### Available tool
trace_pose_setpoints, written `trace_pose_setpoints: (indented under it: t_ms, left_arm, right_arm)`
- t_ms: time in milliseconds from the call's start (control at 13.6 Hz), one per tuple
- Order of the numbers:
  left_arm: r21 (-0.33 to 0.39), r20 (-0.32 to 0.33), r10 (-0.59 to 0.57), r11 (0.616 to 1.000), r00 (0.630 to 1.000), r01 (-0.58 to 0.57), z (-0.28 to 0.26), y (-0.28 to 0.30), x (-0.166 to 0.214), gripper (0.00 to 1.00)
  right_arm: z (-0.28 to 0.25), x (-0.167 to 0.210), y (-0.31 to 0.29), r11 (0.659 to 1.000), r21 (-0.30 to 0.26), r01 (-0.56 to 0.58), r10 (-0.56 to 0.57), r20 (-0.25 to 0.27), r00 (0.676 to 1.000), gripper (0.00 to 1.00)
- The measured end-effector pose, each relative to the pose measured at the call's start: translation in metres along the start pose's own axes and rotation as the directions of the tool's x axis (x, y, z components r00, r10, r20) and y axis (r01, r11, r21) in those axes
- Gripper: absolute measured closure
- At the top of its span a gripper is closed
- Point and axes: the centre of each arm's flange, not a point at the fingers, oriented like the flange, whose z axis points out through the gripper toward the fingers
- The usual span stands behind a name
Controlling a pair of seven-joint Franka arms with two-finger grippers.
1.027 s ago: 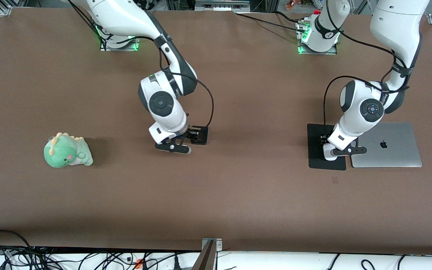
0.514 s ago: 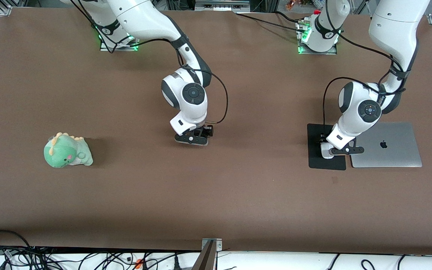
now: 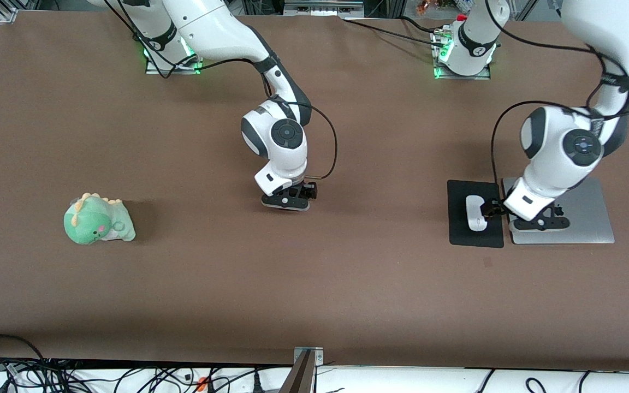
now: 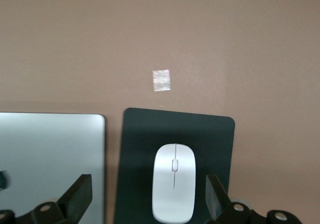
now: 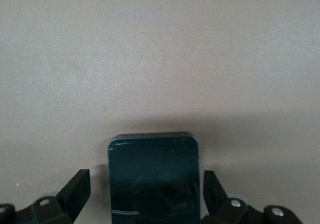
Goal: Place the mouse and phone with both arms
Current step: 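Lower the mouse onto the black pad and open the left gripper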
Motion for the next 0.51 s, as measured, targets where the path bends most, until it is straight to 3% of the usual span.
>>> trace_pose_setpoints:
  t_ms: [514]
  left_arm:
    - [0.015, 0.082, -0.041, 0.999, 0.996, 0.04, -0.18, -0.016, 0.027, 0.0]
  right_arm:
    - [0.015, -0.006, 0.004, 1.0, 0.002, 0.016, -0.016, -0.014, 1.0, 0.0]
